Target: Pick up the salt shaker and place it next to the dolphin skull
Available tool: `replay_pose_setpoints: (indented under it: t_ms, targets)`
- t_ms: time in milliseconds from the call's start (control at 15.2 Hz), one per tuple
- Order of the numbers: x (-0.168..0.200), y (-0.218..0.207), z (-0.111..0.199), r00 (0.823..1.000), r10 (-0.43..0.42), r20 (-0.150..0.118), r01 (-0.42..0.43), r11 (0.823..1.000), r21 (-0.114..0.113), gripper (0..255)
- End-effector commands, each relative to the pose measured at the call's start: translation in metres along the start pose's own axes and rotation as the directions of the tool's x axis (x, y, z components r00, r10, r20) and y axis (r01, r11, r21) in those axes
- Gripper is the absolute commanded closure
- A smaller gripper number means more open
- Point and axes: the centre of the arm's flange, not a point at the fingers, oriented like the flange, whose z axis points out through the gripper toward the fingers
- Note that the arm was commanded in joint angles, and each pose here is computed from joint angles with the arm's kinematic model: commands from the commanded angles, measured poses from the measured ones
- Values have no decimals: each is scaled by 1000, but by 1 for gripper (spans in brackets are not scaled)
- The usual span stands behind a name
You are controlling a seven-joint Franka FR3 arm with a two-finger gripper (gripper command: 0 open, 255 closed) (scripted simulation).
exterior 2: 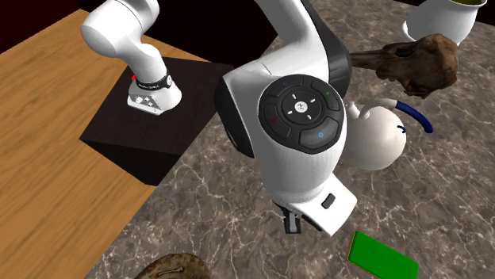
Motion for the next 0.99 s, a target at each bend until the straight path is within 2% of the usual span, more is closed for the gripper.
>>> replay_pose_setpoints:
  t_ms: [0,924]
  targets:
    - [2,1,-9,1000,0,0,0,1000,0,255]
    - [12,1,-83,1000,0,0,0,1000,0,255]
